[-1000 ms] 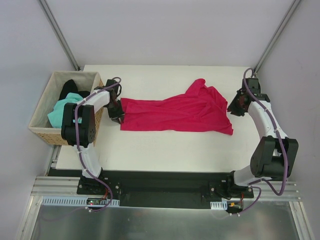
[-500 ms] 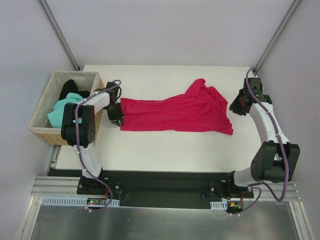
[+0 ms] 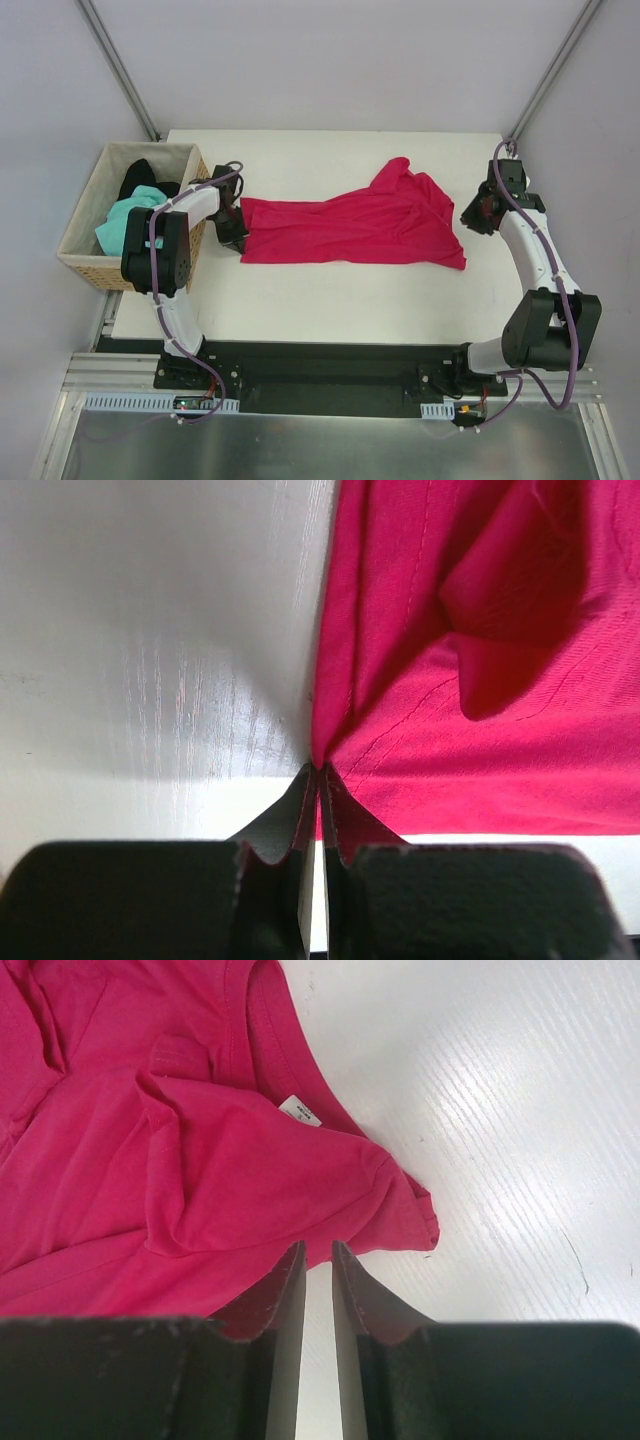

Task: Fold and stack the t-shirts
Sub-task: Fold the flattened tshirt in 1/3 of the way

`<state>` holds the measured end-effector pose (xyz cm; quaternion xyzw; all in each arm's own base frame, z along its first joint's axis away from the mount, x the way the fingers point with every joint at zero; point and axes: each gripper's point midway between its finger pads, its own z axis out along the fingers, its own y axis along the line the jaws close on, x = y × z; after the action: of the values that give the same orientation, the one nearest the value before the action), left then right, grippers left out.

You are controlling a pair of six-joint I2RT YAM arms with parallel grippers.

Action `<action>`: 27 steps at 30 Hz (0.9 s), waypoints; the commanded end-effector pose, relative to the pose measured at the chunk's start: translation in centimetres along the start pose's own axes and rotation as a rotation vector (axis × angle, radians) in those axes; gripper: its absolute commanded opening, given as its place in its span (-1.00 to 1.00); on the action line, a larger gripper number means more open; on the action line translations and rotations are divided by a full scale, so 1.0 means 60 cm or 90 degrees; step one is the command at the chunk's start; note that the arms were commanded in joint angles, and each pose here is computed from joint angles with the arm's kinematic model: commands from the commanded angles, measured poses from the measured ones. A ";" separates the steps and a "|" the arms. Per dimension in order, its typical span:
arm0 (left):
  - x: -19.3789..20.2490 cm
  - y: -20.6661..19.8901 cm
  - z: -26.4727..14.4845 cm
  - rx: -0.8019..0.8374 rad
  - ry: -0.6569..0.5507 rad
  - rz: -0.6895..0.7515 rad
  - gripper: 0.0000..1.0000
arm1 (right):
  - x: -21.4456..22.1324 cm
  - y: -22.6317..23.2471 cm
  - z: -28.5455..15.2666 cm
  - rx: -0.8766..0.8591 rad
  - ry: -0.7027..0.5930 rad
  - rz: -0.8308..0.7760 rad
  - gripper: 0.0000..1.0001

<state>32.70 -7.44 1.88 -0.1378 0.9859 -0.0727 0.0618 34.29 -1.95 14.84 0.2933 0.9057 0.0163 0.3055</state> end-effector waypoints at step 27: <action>-0.013 -0.008 -0.054 -0.001 -0.027 0.018 -1.00 | 0.114 -0.062 0.081 0.102 0.104 0.120 -0.46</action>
<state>32.78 -7.34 3.38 -0.1372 0.9854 -0.0718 0.0705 30.26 -1.41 6.77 0.3716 0.9067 0.0026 0.1996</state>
